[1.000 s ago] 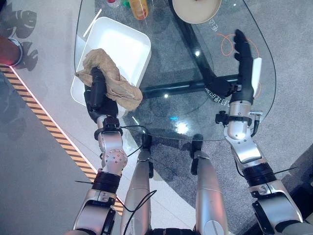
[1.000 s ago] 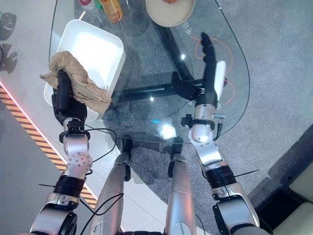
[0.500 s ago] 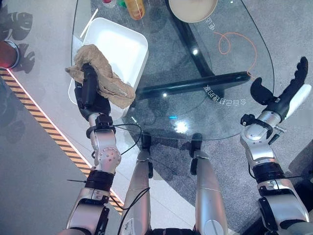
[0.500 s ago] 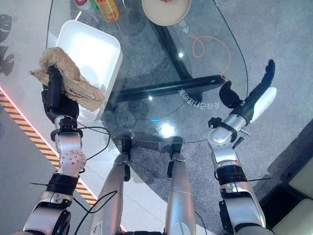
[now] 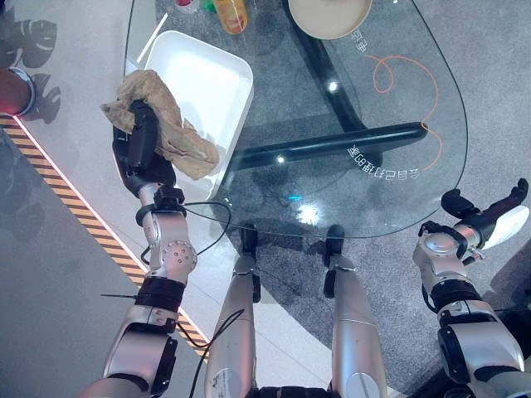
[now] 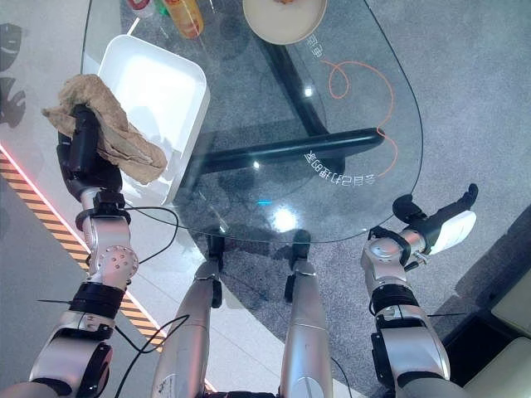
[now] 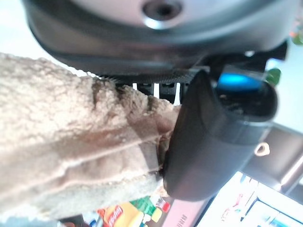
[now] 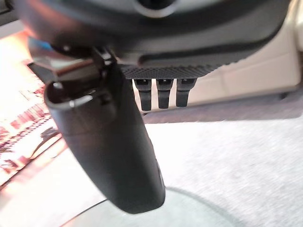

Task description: Wipe the table with a cloth and put it in the basket.

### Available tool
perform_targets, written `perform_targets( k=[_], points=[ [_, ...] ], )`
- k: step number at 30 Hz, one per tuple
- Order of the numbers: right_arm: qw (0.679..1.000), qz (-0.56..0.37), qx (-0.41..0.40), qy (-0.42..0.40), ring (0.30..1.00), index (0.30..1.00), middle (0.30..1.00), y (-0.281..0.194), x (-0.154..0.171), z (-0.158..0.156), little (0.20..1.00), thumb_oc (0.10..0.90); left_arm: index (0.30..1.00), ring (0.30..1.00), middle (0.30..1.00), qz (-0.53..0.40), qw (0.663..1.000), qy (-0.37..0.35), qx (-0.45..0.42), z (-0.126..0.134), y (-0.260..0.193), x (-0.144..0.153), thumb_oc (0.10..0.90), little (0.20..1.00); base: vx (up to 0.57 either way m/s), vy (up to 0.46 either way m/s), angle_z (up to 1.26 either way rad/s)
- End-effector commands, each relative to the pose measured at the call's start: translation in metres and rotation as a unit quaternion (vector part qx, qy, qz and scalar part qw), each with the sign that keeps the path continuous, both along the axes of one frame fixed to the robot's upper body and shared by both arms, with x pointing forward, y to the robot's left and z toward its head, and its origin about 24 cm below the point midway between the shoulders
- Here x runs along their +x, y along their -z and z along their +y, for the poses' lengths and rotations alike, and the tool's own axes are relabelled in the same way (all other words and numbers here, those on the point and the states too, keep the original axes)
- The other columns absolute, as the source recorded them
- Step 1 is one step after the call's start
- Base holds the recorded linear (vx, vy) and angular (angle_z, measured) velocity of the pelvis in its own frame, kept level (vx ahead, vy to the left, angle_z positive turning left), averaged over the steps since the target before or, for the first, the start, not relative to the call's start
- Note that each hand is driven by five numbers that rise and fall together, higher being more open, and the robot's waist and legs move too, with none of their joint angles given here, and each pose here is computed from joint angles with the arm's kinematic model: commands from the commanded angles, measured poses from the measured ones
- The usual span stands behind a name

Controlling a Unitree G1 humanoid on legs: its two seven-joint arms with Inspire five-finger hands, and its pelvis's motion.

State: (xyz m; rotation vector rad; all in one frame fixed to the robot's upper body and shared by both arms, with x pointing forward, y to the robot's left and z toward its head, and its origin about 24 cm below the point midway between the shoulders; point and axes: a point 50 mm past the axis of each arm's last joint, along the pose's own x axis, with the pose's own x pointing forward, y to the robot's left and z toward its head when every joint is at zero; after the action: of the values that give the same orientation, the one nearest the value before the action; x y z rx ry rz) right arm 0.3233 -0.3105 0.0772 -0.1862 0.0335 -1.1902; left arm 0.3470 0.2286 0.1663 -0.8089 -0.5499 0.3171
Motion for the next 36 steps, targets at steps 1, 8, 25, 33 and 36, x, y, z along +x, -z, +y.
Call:
perform_targets(
  k=[1,8,25,33,36],
  points=[
    [0.998,-0.032,-0.029,0.038,0.9,0.9,0.9,-0.022,-0.009,-0.03,0.9,0.8,0.3,0.3,0.3,-0.157,0.981,-0.092,0.069,0.021,-0.081,-0.015,0.1,0.2,0.0,0.0,0.0],
    [0.997,0.076,0.006,0.03,0.9,0.9,0.9,0.023,-0.025,-0.038,0.9,0.8,0.3,0.3,0.3,-0.127,0.975,-0.146,0.111,0.03,-0.107,-0.007,0.1,0.2,0.0,0.0,0.0],
    [0.961,0.253,0.061,-0.088,0.9,0.9,0.9,0.089,-0.043,-0.012,0.9,0.8,0.3,0.3,0.3,0.017,0.949,-0.246,0.195,0.054,-0.112,0.015,0.1,0.2,0.01,0.025,-0.03],
    [0.943,0.298,0.084,-0.118,0.9,0.9,0.9,0.102,-0.047,-0.005,0.9,0.8,0.3,0.3,0.3,0.09,0.928,-0.283,0.226,0.067,-0.108,0.023,0.1,0.2,0.02,0.024,-0.04],
    [0.944,0.297,0.081,-0.122,0.9,0.9,0.9,0.098,-0.044,-0.006,0.9,0.8,0.3,0.3,0.3,0.115,0.913,-0.301,0.252,0.071,-0.11,0.024,0.1,0.2,0.01,0.014,-0.02]
  ],
)
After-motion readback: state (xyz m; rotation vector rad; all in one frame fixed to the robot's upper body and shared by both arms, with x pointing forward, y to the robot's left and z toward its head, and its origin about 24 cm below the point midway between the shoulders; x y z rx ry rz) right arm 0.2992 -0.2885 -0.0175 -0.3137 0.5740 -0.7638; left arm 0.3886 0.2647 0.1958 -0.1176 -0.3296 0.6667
